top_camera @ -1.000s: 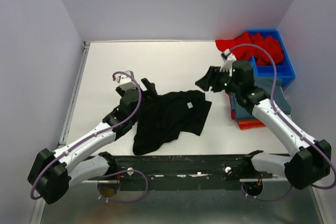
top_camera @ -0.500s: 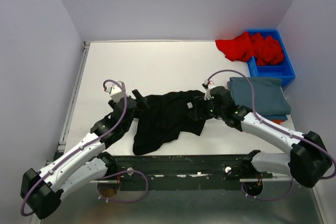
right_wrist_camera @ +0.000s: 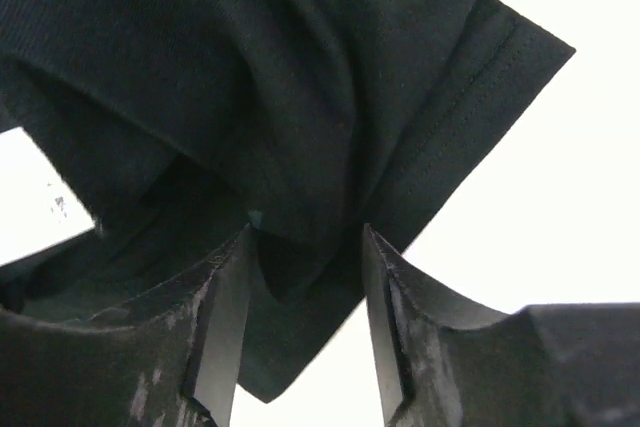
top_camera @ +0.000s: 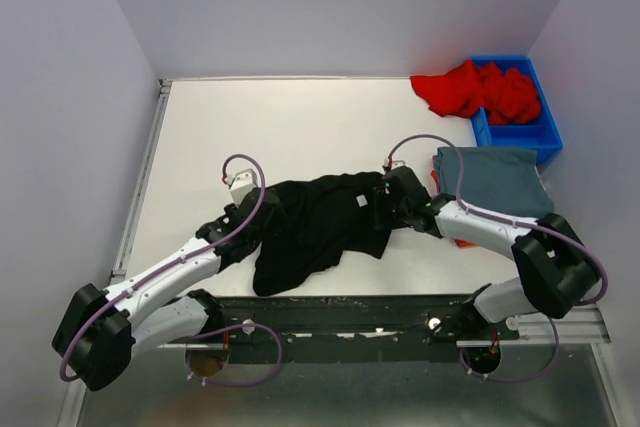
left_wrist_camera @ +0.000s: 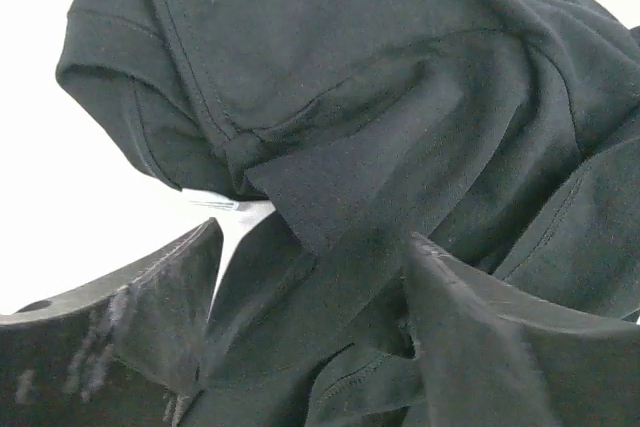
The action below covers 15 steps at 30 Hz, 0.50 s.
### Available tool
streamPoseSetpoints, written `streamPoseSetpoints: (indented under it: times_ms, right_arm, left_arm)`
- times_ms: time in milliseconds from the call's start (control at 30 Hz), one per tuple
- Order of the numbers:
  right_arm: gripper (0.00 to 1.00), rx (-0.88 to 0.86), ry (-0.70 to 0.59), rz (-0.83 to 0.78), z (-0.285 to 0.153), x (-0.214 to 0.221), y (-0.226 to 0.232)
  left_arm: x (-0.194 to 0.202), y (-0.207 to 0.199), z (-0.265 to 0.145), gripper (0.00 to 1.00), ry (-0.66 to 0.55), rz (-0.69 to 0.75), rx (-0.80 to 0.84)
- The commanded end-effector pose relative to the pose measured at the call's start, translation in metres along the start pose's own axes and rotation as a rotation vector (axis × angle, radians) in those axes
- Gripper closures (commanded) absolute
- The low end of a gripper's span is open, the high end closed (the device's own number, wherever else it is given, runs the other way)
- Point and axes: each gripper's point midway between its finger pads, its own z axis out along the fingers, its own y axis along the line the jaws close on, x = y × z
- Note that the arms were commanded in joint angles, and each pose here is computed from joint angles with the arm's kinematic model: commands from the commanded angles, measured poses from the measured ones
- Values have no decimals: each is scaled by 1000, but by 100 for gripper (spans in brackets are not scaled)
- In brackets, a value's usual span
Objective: Fold and stack the t-shirts
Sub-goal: Move the tshirt to the center of the board, then flatten out the tshirt
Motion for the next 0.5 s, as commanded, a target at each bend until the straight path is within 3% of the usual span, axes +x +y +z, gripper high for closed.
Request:
streamPoseSetpoints:
  times_ms: [0, 100, 167, 467]
  right_arm:
    - [58, 46, 6, -1, 8, -7, -2]
    - [90, 42, -13, 3, 6, -9, -2]
    - [99, 52, -60, 16, -3, -19, -3]
    - [99, 87, -182, 100, -29, -111, 4]
  left_arm:
    - [5, -10, 2, 31, 37, -15, 39]
    - [0, -15, 0, 73, 30, -21, 56]
    - [-11, -15, -5, 100, 0, -22, 40]
    - [-114, -52, -37, 100, -214, -47, 61]
